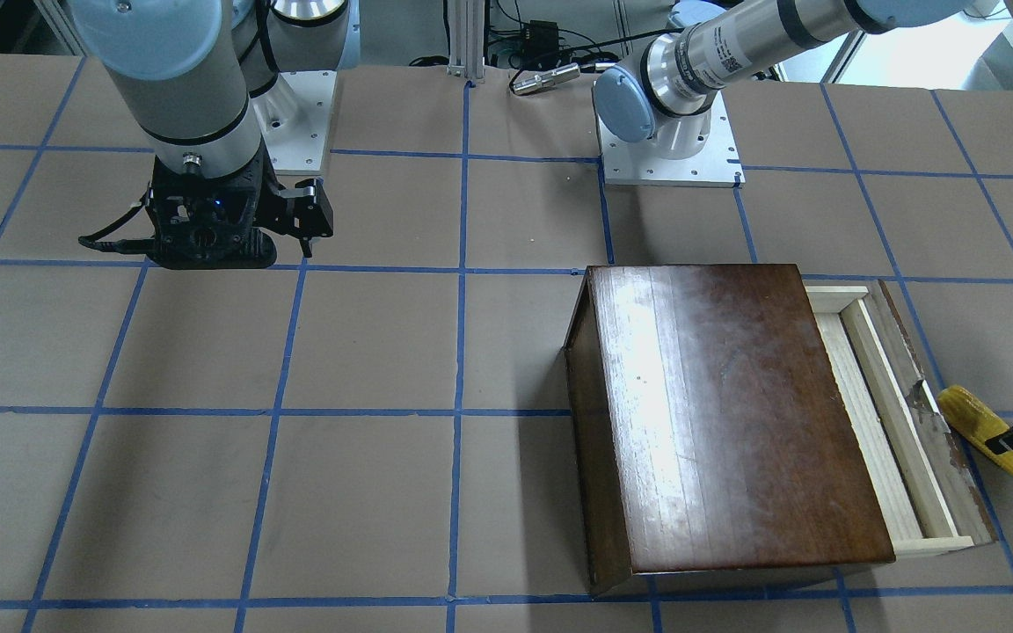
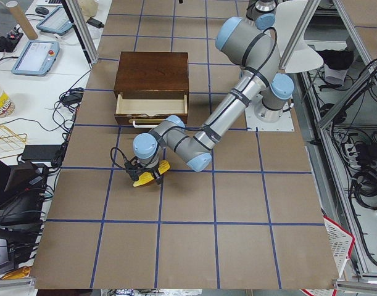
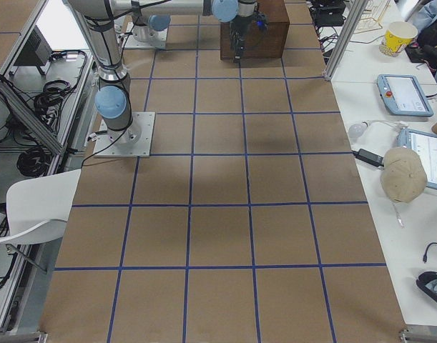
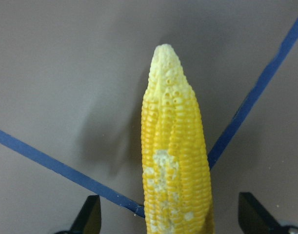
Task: Open drawer and put corn inside
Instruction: 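Lower the left gripper and grasp the yellow corn cob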
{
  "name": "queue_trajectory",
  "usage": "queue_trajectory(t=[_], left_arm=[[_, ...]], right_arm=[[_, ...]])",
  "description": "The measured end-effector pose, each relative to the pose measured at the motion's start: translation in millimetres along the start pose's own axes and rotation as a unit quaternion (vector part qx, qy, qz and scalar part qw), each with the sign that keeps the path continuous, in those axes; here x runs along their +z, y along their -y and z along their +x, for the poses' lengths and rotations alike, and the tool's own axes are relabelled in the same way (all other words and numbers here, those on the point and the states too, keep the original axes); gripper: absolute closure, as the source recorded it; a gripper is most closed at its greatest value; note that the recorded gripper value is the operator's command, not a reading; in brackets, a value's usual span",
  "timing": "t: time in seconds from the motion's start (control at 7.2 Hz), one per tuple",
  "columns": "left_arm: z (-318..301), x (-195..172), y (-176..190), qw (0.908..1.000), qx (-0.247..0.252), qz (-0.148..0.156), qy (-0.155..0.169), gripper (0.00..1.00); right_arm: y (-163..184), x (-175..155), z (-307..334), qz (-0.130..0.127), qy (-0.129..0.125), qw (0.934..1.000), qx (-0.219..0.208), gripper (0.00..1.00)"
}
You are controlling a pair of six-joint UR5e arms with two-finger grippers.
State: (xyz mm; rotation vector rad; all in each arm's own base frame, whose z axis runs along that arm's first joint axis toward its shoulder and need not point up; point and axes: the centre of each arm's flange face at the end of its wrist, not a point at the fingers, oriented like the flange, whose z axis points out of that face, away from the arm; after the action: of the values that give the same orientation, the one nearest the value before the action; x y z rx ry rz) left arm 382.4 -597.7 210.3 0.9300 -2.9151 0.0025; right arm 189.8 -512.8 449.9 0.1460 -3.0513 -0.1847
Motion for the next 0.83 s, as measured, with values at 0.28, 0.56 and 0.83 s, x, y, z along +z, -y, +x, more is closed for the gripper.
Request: queue_trajectory(t=[0.28,0.56,0.83], left_arm=[[4.8,10.4,0.5,0.9999,-0.01,-0.008,-0.001,0.55],[5.2,17.0,0.6,0.9998,-0.012,-0.014,-0.001,0.96],[5.2,16.3,0.5,0.9998,-0.012,-0.016,-0.002,1.0]], right_arm=[[0.0,0.0,0.0,0.0,0.0,1.0,0.0,0.0],[0.0,0.0,0.0,0.0,0.0,1.0,0.0,0.0],[0.0,0.0,0.0,0.0,0.0,1.0,0.0,0.0]])
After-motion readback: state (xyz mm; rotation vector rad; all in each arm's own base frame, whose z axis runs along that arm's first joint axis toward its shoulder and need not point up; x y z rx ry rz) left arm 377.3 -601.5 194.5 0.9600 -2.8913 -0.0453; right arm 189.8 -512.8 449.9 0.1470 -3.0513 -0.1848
